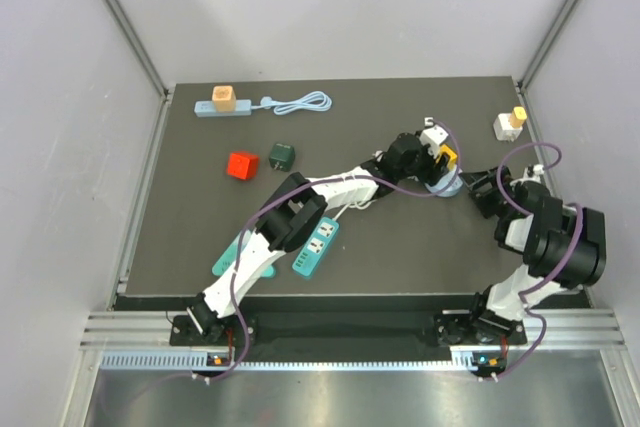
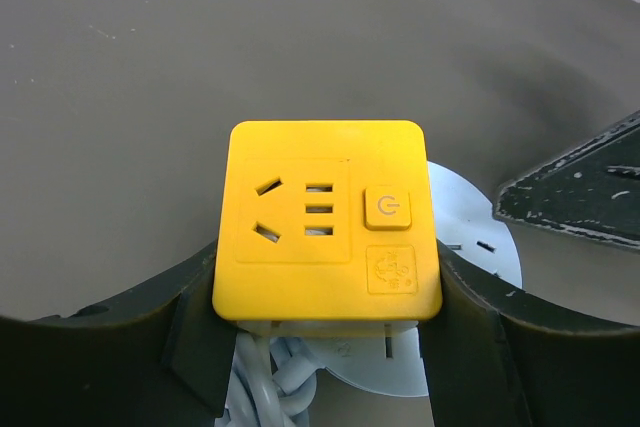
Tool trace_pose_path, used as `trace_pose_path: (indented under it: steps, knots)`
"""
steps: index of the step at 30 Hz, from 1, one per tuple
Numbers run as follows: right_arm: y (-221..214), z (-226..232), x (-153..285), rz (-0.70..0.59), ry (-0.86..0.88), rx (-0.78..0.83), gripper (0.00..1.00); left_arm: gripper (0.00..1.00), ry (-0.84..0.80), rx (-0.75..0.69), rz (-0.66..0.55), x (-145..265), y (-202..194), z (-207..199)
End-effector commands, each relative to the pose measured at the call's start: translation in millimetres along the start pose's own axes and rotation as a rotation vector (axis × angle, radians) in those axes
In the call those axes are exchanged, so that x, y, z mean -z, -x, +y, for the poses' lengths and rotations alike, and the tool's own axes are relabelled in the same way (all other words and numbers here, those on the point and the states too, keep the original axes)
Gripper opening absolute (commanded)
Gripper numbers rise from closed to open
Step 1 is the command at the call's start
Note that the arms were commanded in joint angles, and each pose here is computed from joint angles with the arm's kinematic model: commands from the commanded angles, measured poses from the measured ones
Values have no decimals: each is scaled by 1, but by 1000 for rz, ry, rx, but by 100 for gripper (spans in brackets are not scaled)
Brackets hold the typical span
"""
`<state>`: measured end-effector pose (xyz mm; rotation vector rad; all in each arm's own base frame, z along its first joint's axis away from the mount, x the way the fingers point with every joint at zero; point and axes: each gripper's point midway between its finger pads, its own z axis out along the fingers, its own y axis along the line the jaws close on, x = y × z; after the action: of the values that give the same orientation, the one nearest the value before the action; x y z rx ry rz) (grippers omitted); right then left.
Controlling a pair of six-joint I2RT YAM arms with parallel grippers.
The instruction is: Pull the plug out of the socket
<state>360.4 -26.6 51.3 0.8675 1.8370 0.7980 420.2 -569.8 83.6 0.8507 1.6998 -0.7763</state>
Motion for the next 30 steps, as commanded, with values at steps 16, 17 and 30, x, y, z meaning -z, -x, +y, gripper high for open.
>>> trace_pose_path:
  steps: [16,17,30]
  knots:
    - [-15,25,-17,59,171,-78,70,0,-38,231,-345,36,133,-16]
    - [-16,25,-18,62,173,-80,69,0,-48,232,-346,36,134,-19]
    - [-23,17,-26,55,113,-70,29,0,-90,284,-360,36,136,-32]
